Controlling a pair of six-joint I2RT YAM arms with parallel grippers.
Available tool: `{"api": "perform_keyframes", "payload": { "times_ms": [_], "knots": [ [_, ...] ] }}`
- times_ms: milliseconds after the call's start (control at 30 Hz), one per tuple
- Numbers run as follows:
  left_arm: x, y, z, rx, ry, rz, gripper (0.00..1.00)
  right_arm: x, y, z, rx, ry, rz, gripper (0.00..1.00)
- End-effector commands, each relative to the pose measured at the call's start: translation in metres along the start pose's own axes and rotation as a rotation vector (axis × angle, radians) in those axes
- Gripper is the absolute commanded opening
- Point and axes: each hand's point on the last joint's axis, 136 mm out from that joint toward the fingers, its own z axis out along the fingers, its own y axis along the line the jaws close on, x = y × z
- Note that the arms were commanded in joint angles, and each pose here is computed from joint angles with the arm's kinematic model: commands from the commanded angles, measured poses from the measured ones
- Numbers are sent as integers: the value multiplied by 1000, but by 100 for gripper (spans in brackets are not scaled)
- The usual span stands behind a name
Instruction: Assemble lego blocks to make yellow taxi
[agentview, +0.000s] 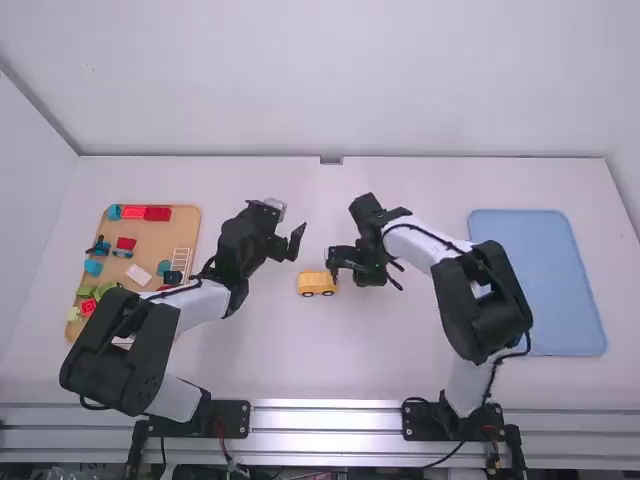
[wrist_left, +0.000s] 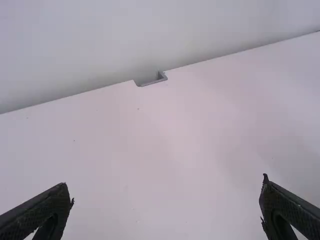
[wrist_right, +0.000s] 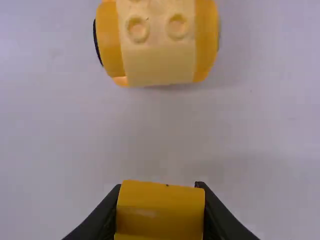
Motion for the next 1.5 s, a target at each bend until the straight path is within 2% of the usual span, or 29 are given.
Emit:
{"api": "perform_keyframes", "payload": {
  "times_ms": [0,100,167,200,233,300,367,500,633,733,767,900,1033,1167,1300,1400,1467],
  "knots": [
    [-11,1,1,-3,-24,10,99,6,-4,14,-30,40,-10,2],
    [-11,1,1,-4,-23,10,99,5,-13,20,-35,50,18,2],
    [-10,1,1,-4,-18,10,99,2,-14,21,-51,44,20,22],
    [-10,1,1,-5,-17,9,99,2,-14,20,-54,45,20,26],
    [-9,1,1,-7,-16,9,99,1,-13,18,-60,43,21,58],
    [-9,1,1,-6,-14,9,99,-2,-12,16,-69,29,19,86],
    [-10,1,1,-7,-17,10,99,-4,-15,14,-63,23,22,99],
    [-9,10,1,-61,-15,10,99,-15,-19,2,-61,-19,7,99],
    [-7,26,-1,-152,-7,3,99,-25,-24,-31,-54,-144,13,99],
    [6,21,-1,-125,40,-78,99,-27,-36,-54,-26,-288,40,99],
    [9,8,0,-49,56,11,99,-29,-36,-66,-42,-399,27,98],
    [14,-35,-2,219,77,216,99,-25,-32,-89,-95,-693,52,99],
    [23,-62,-14,491,128,373,99,-11,-30,-75,-82,-862,70,99],
    [27,-88,-35,770,51,512,99,1,-33,-37,-55,-915,123,99],
    [41,-98,-49,942,-26,546,99,2,-30,-4,-57,-984,190,99],
    [53,-106,-49,1012,-58,524,99,5,-22,4,-43,-1025,166,100],
    [57,-106,-47,1028,-65,506,99,7,-18,5,-27,-1030,145,96]
  ]
}}
